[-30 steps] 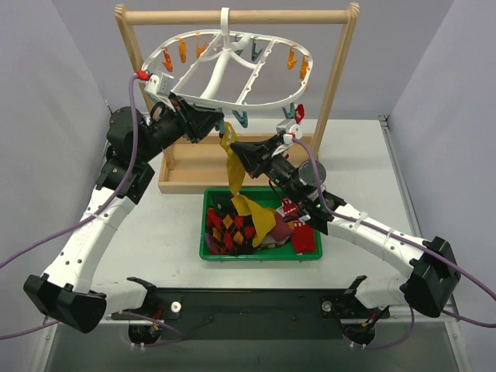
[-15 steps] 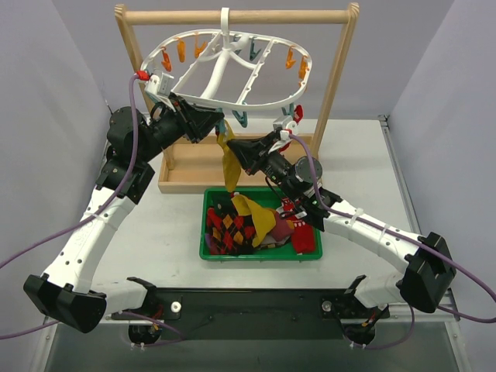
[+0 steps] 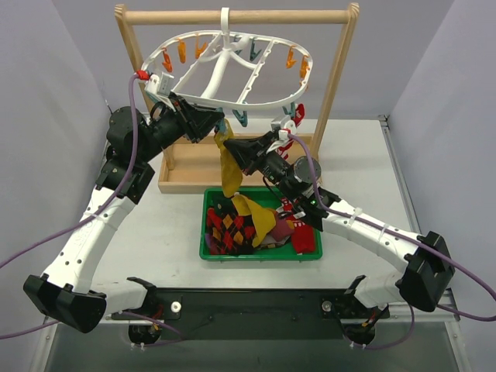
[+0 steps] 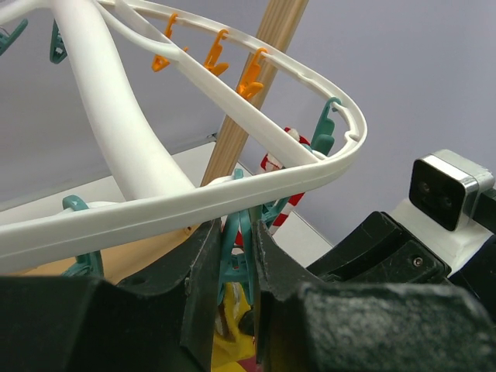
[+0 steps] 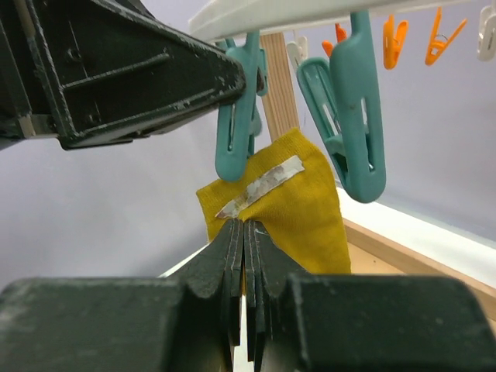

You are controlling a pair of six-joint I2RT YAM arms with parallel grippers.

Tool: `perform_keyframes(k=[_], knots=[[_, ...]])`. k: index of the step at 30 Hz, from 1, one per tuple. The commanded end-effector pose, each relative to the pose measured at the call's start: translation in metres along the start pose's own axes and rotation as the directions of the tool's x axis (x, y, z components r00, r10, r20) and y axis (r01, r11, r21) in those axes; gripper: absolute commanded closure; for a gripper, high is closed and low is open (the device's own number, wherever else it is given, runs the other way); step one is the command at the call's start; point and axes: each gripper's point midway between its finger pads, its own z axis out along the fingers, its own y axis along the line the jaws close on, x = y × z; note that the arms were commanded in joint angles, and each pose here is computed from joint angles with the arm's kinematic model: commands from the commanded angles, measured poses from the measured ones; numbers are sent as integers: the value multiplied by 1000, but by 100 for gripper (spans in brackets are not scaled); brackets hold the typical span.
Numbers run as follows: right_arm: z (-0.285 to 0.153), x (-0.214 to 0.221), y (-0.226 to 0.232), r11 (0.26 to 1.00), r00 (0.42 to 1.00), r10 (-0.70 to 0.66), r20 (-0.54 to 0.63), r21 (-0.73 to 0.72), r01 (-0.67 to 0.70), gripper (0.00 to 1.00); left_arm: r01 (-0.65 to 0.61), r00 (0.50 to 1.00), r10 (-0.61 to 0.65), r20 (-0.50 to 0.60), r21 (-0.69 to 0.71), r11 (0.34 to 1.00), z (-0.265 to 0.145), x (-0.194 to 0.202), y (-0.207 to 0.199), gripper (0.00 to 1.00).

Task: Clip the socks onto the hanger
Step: Clamp the sock onto the hanger.

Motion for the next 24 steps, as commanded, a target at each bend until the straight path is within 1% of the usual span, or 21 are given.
perform_keyframes(k=[1,8,18,24], knots=[[11,-60,26,996,983,19,182,-87,-3,100,-27,999,23,39,86,996,-8,-23,-31,100],[15,-66,31,994,981,34,192,-108,-14,100,-26,999,22,44,87,996,-7,-25,-32,100],[19,-64,36,991,980,56,190,-128,-31,100,-34,999,30,45,83,996,-6,-24,-30,100],[15,-76,39,990,974,67,218,-139,-37,100,-36,999,33,34,74,997,-7,-18,-26,100]])
